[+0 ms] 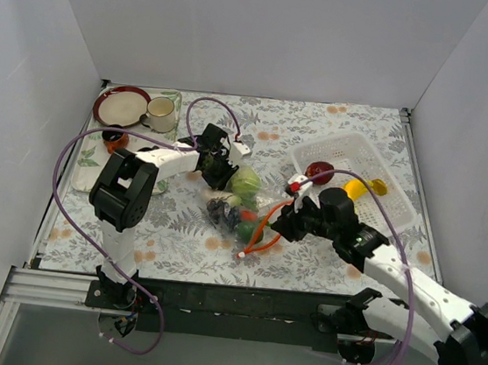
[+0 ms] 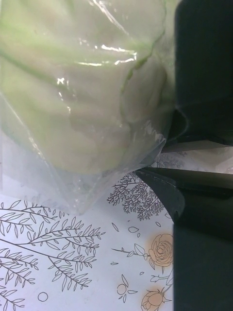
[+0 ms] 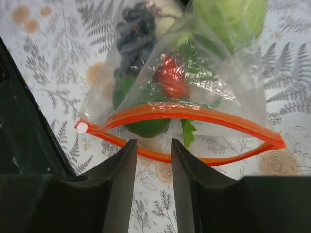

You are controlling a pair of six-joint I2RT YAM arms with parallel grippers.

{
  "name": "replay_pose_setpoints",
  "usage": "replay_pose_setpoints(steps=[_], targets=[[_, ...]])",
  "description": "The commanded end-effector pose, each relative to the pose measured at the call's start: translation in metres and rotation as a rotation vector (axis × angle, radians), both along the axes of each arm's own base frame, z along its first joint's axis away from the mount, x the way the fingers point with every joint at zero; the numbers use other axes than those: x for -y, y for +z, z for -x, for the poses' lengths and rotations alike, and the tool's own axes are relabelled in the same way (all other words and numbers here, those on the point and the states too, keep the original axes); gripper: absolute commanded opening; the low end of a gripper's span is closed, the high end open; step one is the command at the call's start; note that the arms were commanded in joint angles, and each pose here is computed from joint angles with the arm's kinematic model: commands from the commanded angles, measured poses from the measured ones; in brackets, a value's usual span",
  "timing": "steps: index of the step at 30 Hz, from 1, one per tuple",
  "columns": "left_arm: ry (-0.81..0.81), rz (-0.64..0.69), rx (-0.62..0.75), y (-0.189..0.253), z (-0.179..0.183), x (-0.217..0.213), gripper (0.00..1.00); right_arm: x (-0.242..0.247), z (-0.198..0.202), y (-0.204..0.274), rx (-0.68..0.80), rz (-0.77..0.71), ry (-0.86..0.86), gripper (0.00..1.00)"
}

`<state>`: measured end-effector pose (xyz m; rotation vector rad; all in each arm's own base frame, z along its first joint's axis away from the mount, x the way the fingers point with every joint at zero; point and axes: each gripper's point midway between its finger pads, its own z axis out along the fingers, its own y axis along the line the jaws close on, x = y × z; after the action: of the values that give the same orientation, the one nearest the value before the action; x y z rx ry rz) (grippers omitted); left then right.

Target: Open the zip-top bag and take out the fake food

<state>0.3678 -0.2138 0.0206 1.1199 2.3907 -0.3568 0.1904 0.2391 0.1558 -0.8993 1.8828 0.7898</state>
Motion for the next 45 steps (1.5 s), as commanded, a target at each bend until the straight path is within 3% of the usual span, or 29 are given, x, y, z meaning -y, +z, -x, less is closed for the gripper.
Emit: replay_pose_setpoints(steps=[1, 8, 15, 28, 39, 41, 44, 45], targets=[[0.024, -0.161, -0.132, -0.036, 0.031, -0.034, 0.18, -0.024, -0.001, -0.01, -0.028, 0.041, 0.134, 0.45], [0.019, -0.169, -0.117, -0.034, 0.031, -0.036, 0.17, -0.042, -0.013, -0.028, -0.02, 0.117, 0.155, 0.63], [0.019, -0.166, -0.113, -0.032, 0.03, -0.036, 0.17, -0.054, -0.014, -0.046, 0.096, 0.188, 0.179, 0.98], [0.02, -0.166, -0.11, -0.028, 0.033, -0.037, 0.17, -0.077, -0.043, -0.056, 0.146, 0.237, 0.123, 0.99], [0.015, -0.173, -0.105, -0.023, 0.037, -0.041, 0.17, -0.094, -0.034, -0.09, 0.031, 0.269, 0.195, 0.99], [0.011, -0.18, -0.1, -0.024, 0.036, -0.042, 0.16, -0.09, -0.029, -0.088, 0.025, 0.268, 0.199, 0.93], [0.012, -0.19, -0.103, -0.028, 0.036, -0.044, 0.16, -0.08, -0.022, -0.073, 0.047, 0.24, 0.186, 0.66], [0.014, -0.193, -0.105, -0.03, 0.037, -0.045, 0.16, -0.077, -0.021, -0.069, 0.054, 0.234, 0.179, 0.61]])
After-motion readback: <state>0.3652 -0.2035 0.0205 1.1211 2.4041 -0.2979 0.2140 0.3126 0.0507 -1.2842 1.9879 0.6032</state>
